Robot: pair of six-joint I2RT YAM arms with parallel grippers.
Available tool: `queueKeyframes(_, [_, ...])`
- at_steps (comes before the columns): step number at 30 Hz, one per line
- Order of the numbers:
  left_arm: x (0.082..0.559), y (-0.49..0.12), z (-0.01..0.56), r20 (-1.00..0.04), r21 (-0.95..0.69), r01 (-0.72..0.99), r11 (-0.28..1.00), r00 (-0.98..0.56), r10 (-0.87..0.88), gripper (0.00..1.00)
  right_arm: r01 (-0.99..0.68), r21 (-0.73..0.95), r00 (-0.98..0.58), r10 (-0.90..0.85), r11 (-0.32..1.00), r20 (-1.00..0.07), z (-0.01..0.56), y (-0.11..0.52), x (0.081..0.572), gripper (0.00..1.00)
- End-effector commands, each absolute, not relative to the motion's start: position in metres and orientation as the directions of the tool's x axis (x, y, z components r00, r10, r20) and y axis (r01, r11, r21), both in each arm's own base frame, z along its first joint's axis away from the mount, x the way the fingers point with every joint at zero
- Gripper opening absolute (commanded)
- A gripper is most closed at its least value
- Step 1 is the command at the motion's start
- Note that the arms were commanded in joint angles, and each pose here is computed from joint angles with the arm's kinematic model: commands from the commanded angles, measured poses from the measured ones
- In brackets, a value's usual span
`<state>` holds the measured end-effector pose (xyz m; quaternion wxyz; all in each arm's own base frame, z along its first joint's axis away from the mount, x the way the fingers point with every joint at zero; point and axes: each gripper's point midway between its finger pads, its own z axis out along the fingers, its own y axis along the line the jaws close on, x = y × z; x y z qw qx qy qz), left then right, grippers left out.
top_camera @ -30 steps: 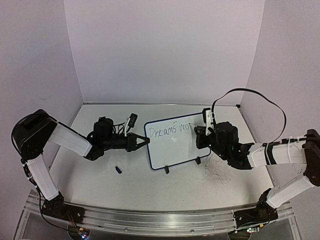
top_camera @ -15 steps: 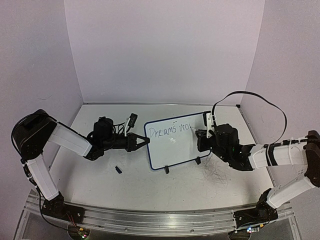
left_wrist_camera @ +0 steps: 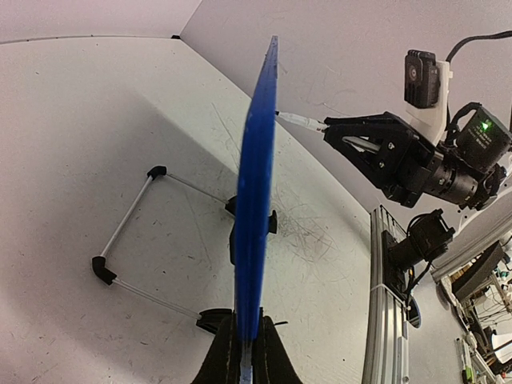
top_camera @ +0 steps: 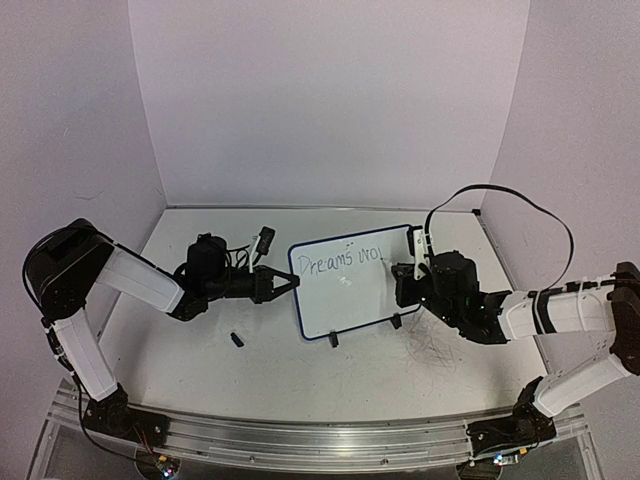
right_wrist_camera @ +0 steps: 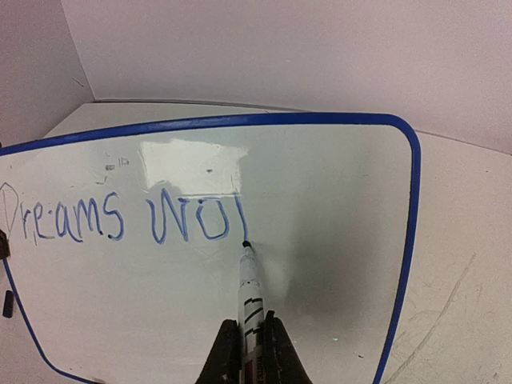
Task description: Write a sentence on the whiteboard
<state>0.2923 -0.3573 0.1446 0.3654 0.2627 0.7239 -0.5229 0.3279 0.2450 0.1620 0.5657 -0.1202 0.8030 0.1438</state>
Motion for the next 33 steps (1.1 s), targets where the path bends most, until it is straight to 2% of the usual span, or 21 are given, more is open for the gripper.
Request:
queueKeyframes(1, [0.289, -0.365, 0.162, -0.826, -0.539, 0.793, 0.285, -0.564, 0.005, 0.00, -0.333, 0.109, -0.297, 0.006, 0.937, -0.955, 0.177, 0.246, 0.336, 0.00])
queueKeyframes(24, [0.286, -0.364, 0.160, -0.828, -0.534, 0.794, 0.291, -0.560, 0.008, 0.00, -0.246, 0.101, -0.265, 0.034, 0.964, -0.964, 0.186, 0.241, 0.351, 0.00])
queueKeyframes(33, [0.288, -0.364, 0.159, -0.828, -0.533, 0.792, 0.299, -0.560, 0.007, 0.00, -0.352, 0.134, -0.204, 0.064, 0.926, -0.977, 0.220, 0.238, 0.327, 0.00])
